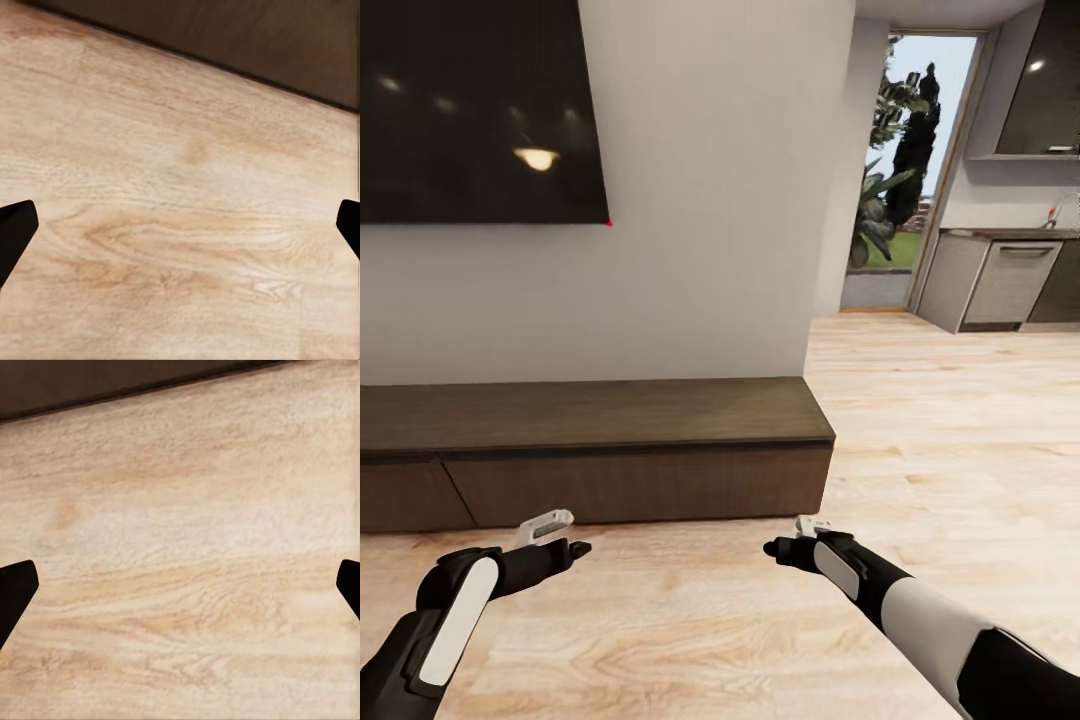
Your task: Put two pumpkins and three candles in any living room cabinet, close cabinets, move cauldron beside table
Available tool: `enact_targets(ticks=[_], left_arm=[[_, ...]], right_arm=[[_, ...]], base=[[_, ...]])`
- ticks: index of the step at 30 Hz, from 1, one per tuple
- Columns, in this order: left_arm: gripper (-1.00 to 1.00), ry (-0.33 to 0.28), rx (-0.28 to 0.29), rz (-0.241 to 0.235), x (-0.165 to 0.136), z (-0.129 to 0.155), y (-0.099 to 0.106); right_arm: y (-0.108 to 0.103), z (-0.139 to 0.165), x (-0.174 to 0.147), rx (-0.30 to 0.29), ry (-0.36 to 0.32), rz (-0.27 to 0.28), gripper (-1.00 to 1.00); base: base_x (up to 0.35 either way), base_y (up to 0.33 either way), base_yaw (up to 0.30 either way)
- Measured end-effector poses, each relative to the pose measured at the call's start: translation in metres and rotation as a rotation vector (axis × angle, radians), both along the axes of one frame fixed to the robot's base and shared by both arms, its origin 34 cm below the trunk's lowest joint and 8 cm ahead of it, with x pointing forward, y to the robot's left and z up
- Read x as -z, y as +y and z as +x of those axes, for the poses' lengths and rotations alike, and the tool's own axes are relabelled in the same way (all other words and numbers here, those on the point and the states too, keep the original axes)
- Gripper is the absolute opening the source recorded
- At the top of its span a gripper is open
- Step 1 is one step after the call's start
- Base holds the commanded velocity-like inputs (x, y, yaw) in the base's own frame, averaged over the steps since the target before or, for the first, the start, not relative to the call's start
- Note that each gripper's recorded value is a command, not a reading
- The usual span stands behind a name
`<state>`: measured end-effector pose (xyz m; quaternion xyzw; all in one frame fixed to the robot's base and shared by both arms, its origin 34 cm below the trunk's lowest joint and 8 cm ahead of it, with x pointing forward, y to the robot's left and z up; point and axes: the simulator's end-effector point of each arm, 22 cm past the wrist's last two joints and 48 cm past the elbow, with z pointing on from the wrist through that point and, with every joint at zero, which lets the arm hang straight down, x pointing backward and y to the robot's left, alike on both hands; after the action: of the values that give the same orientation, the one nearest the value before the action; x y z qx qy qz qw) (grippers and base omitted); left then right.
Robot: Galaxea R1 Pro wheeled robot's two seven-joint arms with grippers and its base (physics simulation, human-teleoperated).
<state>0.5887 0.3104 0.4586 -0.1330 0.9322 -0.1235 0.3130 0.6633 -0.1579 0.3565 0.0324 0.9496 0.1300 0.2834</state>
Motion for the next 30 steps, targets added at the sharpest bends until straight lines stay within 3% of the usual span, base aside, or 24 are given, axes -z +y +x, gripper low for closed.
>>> enact_targets(ticks=[23,30], left_arm=[[1.0,-0.093,0.002,0.002,-0.05,0.002,-0.001],[1.0,-0.094,0.002,0.0,-0.065,0.006,-0.001]], right_arm=[[0.001,0.012,-0.059,-0.004,-0.097,0.012,1.0],[0.001,0.016,-0.075,-0.003,-0.098,0.012,1.0]], base=[[0.0,0.0,0.0],[0.0,0.0,0.0]])
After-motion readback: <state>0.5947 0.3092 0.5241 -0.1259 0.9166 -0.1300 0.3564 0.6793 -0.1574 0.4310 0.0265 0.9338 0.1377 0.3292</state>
